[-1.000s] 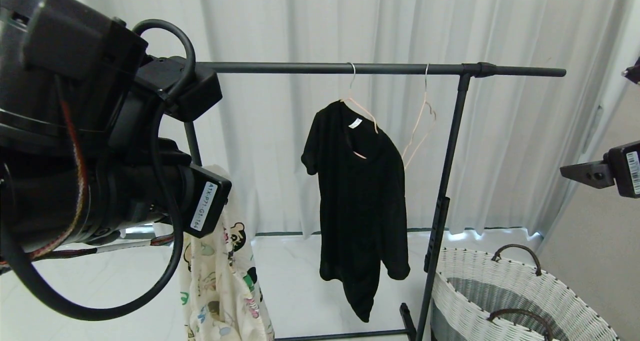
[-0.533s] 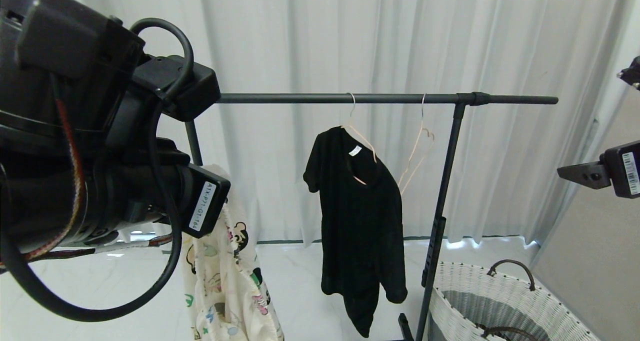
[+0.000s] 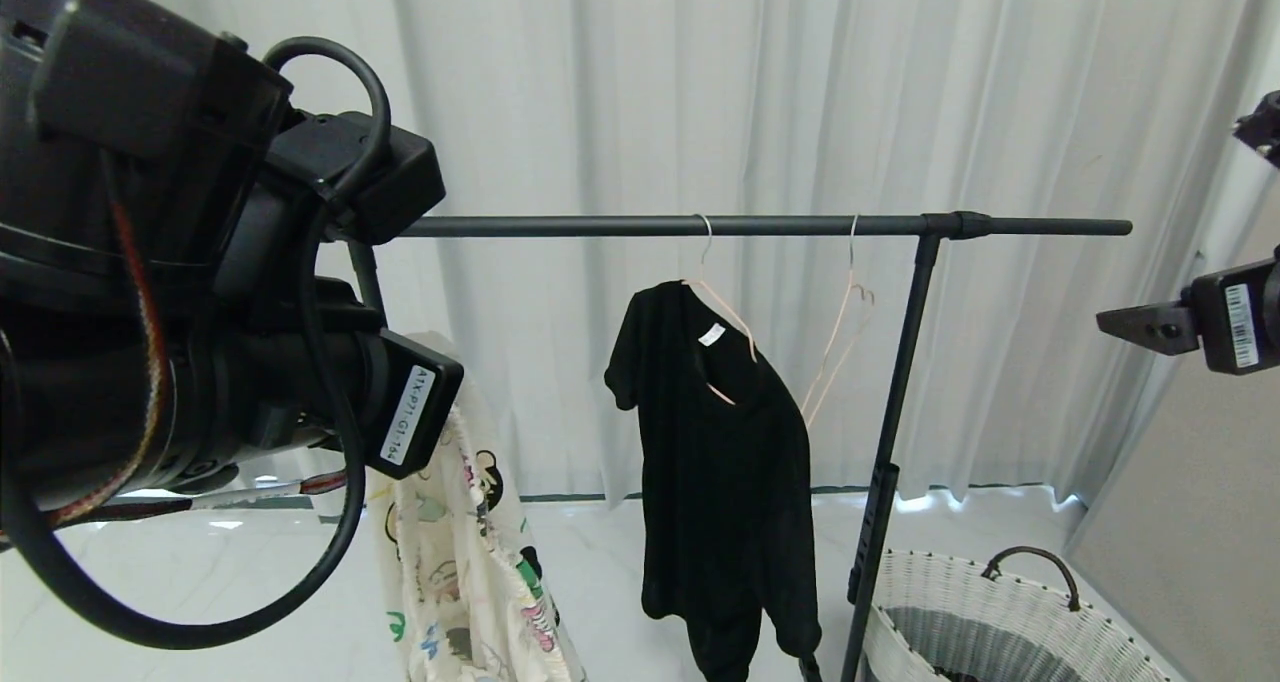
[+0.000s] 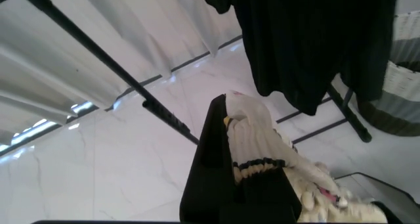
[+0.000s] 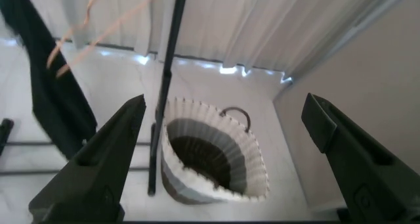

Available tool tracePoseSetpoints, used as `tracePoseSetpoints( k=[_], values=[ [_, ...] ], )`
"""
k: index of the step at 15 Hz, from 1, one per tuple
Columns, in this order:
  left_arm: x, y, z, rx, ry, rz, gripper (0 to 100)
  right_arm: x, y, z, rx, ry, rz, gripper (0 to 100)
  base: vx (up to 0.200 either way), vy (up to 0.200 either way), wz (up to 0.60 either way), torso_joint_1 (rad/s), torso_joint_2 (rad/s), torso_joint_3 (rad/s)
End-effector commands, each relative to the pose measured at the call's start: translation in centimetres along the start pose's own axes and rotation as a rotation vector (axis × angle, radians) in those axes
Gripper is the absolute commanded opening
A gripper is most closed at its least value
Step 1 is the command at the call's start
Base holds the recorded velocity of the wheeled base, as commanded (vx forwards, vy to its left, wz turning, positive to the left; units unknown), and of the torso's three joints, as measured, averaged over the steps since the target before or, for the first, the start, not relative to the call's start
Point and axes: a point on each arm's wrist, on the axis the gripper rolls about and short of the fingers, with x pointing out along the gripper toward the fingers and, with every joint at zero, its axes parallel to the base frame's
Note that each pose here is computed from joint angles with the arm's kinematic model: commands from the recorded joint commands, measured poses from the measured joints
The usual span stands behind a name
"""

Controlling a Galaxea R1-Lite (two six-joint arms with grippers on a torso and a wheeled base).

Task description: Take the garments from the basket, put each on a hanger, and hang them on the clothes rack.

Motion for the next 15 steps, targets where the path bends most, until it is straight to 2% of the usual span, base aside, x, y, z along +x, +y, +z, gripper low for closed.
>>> tracePoseSetpoints(
  k=[1, 5, 7, 9, 11, 13, 15],
  values=[
    [0.0, 0.0, 0.0, 0.000, -0.001, 0.000, 0, 0.3, 0.2, -0.1, -0.003, 0.007, 0.008, 100, 0.200, 0.000, 0.00, 0.022, 0.00, -0.007],
    [-0.3, 0.1, 0.0, -0.003, -0.009, -0.001, 0, 0.7, 0.4, -0.1, -0.007, 0.017, 0.034, 100, 0.200, 0.000, 0.00, 0.005, 0.00, 0.001],
    [-0.4, 0.1, 0.0, -0.004, -0.010, -0.001, 0, 1.6, 1.0, -0.5, -0.019, 0.046, 0.046, 100, 0.000, 0.000, 0.00, 0.000, 0.00, 0.000],
    [-0.5, 0.1, 0.0, -0.003, -0.017, -0.006, 0, 3.4, 2.0, -0.5, -0.017, 0.040, 0.050, 100, 0.000, 0.000, 0.00, 0.000, 0.00, 0.000],
    [-0.7, 0.2, 0.1, -0.010, -0.029, -0.005, 0, 5.6, 3.6, -0.1, -0.007, 0.014, 0.065, 100, 0.000, 0.000, 0.00, 0.000, 0.00, 0.000],
    [-0.9, 0.3, 0.1, -0.015, -0.035, -0.005, 0, 7.9, 5.3, -0.3, -0.007, 0.026, 0.082, 100, 0.000, 0.000, 0.00, 0.000, 0.00, 0.000],
    [-1.0, 0.4, -0.2, -0.015, -0.031, -0.002, 0, 10.5, 7.6, -0.6, 0.065, 0.031, 0.099, 100, 0.000, 0.000, 0.00, 0.000, 0.00, 0.000]
  ],
)
